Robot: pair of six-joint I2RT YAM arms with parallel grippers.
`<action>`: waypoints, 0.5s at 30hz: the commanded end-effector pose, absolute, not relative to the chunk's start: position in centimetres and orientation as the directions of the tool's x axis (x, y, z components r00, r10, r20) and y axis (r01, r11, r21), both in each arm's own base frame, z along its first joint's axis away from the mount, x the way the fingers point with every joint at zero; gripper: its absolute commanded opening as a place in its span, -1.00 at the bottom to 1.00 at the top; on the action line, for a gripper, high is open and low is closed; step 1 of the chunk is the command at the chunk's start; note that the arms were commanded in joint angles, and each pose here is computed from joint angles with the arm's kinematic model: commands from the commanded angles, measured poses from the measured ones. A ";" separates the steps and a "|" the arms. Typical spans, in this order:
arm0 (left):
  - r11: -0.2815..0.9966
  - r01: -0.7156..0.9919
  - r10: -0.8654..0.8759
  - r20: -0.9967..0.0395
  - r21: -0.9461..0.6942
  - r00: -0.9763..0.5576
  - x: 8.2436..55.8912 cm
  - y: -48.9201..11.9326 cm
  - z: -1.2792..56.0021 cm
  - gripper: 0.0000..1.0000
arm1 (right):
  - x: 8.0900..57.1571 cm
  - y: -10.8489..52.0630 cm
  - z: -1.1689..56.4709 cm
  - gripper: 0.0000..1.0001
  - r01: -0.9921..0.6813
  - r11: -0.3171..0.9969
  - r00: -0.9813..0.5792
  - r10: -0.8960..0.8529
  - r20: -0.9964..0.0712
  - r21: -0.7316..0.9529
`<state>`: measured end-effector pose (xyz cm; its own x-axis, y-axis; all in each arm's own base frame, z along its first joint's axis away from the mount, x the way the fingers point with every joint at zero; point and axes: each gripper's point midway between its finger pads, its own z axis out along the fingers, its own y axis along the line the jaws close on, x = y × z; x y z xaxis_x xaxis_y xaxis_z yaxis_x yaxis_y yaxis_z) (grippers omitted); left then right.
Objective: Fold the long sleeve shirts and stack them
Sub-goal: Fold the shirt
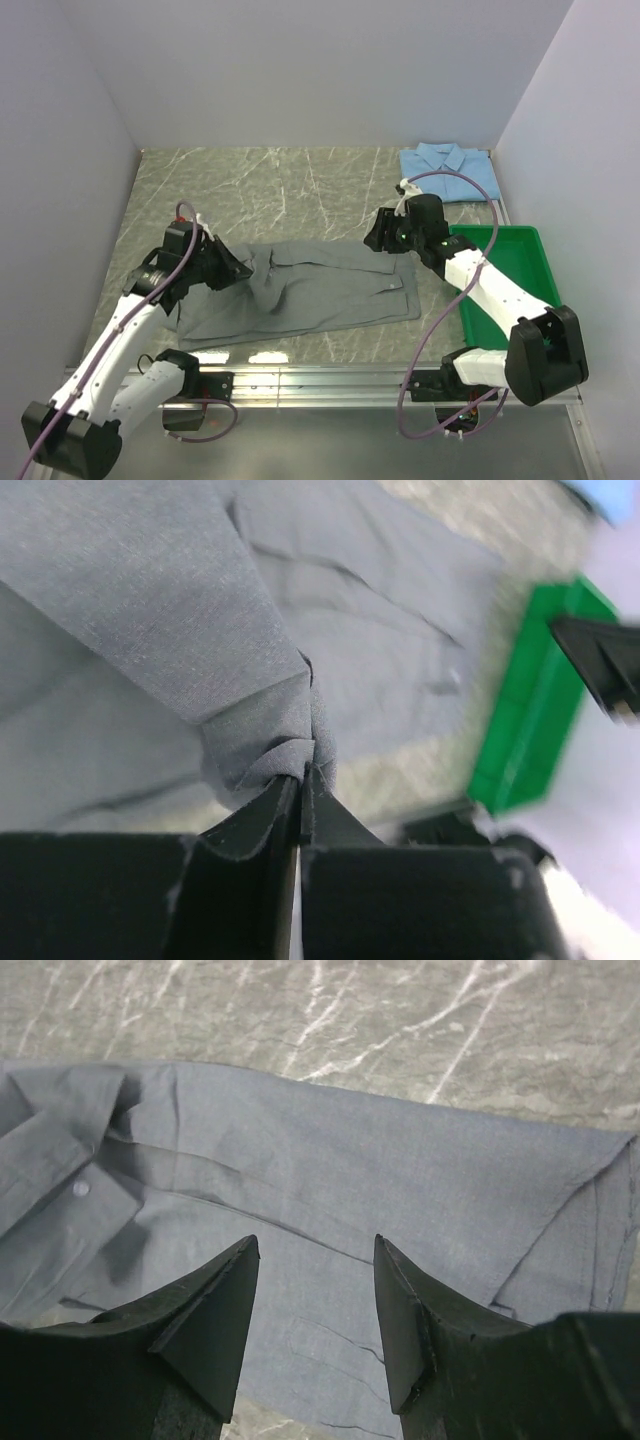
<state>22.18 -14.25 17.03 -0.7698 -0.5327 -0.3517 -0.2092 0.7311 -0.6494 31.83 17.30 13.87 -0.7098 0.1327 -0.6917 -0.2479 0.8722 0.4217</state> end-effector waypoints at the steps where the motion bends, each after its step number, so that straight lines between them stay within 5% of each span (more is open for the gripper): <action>1: 0.673 -0.126 -0.443 -0.261 -0.729 -0.858 18.8 -16.5 18.7 -0.83 | 32.5 17.8 16.6 0.14 -0.297 0.862 -0.638 0.141 -0.757 0.411; 9: 0.710 -0.147 -0.369 -0.186 -0.689 -0.911 13.7 -15.4 15.6 -0.67 | 31.8 17.7 16.1 0.13 -0.295 0.861 -0.640 0.143 -0.755 0.413; 14: 0.690 -0.151 -0.368 -0.164 -0.708 -0.915 11.4 -15.2 15.3 -0.13 | 31.5 18.0 15.8 0.13 -0.307 0.856 -0.643 0.137 -0.753 0.417; 15: 0.682 -0.133 -0.354 -0.165 -0.720 -0.921 11.0 -15.3 15.6 0.13 | 31.6 18.0 15.6 0.13 -0.307 0.856 -0.646 0.134 -0.752 0.417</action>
